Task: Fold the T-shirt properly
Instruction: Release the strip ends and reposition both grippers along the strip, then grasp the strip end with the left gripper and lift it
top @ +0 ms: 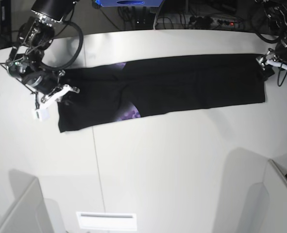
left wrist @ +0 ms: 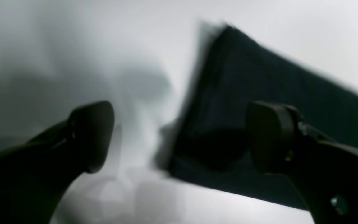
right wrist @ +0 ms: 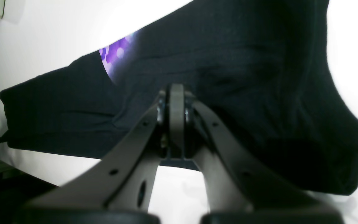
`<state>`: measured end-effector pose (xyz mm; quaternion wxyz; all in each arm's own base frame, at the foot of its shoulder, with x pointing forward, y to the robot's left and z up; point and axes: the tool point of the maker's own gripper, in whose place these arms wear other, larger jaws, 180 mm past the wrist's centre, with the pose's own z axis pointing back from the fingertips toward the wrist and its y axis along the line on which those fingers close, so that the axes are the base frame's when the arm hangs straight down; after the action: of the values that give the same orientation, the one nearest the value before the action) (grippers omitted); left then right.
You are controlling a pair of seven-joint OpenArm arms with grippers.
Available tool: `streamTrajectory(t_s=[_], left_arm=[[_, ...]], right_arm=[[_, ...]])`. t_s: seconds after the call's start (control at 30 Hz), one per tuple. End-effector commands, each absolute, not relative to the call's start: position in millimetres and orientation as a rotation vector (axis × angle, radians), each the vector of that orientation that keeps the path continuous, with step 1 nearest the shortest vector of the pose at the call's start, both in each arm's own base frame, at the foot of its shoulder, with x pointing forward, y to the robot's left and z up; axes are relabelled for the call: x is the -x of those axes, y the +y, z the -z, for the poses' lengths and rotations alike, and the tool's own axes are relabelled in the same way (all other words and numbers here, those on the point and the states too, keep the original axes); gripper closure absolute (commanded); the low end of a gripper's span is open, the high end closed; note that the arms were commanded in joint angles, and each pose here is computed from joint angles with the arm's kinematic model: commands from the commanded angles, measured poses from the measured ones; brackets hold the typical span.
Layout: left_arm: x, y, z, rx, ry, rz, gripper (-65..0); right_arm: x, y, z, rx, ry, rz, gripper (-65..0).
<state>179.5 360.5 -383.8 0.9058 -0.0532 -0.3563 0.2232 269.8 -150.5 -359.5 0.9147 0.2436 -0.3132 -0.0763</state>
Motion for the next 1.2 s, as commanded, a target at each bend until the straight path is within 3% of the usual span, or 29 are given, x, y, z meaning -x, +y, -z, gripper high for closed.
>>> streamTrajectory(t_s=[0.0,0.2,0.3,0.43,0.57,1.17], left_arm=[[-187.1,362.4,378.2,0.104,-0.756,-0.437,-65.0],[-184.0,358.2,409.8,0.158,-0.686,-0.499,-65.0],[-184.0,357.3,415.2,0.170,-0.676,-0.512,-57.3],[-182.5,357.0,419.3,0.177,-0.667,-0.523,-34.4],[-182.0,359.6,418.0,0.171,-0.667,-0.520,0.0],[-189.2,388.2,334.4,-0.029,-0.898,-0.366,0.0]], right_arm=[[-278.2,-150.7,346.7,-0.510,-0.696,0.145,0.0],[-270.7,-150.1,346.3,-0.500,-0.684,0.131,0.0],[-269.1,-151.1,340.6,-0.487,-0.700,0.119,0.0],[-269.2,-151.2,338.4,-0.483,-0.706,0.115,0.0],[-268.6,-151.2,338.8,-0.483,-0.705,0.116,0.0],[-260.3,-151.0,345.1,-0.482,-0.681,0.120,0.0]])
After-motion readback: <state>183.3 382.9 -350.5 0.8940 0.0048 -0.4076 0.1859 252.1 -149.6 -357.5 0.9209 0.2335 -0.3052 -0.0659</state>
